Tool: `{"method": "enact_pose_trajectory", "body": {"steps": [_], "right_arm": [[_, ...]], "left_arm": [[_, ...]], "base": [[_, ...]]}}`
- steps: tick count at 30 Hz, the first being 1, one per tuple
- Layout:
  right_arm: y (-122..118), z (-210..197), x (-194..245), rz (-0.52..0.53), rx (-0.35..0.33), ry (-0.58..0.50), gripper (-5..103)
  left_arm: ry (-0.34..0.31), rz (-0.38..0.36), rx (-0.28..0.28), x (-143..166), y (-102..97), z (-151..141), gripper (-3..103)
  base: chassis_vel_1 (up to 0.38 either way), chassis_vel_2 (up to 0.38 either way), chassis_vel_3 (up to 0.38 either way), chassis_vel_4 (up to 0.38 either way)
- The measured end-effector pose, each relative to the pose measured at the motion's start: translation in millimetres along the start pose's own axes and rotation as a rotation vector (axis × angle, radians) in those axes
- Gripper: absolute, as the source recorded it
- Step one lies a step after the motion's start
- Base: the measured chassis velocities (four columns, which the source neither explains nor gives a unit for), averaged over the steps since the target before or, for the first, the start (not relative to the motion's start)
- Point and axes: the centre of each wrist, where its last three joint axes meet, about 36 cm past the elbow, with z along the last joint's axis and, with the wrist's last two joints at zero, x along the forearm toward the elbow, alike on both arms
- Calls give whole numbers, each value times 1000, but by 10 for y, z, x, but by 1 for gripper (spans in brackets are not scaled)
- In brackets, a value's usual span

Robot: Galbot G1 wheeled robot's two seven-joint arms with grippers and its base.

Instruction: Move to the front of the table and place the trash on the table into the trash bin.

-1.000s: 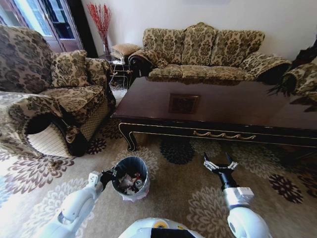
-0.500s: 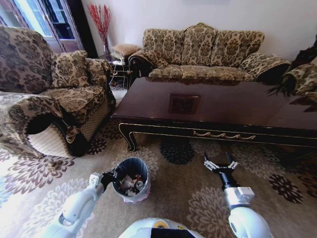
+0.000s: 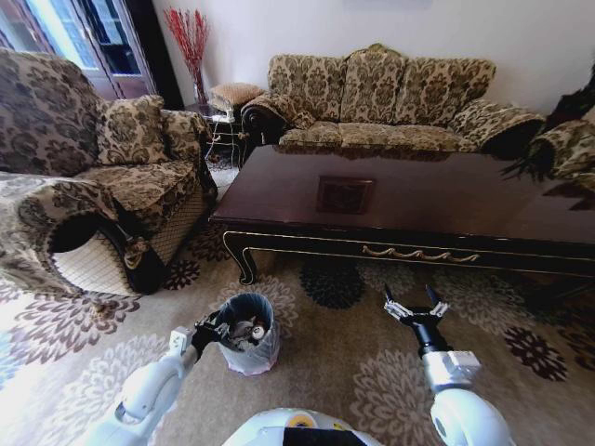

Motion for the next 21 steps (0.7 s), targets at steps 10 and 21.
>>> {"method": "enact_pose_trajectory", "body": {"steps": [10,21], "right_arm": [[110,-296,68,-1,-23,-48,100],[166,-474,162,-1,-6,22,100]], "left_arm": [[-371,-258,112,206,-102,-438,97],[-469,-316,174,640,-600,-728,100]], "base": [[0,0,0,0],[0,0,0,0]]}}
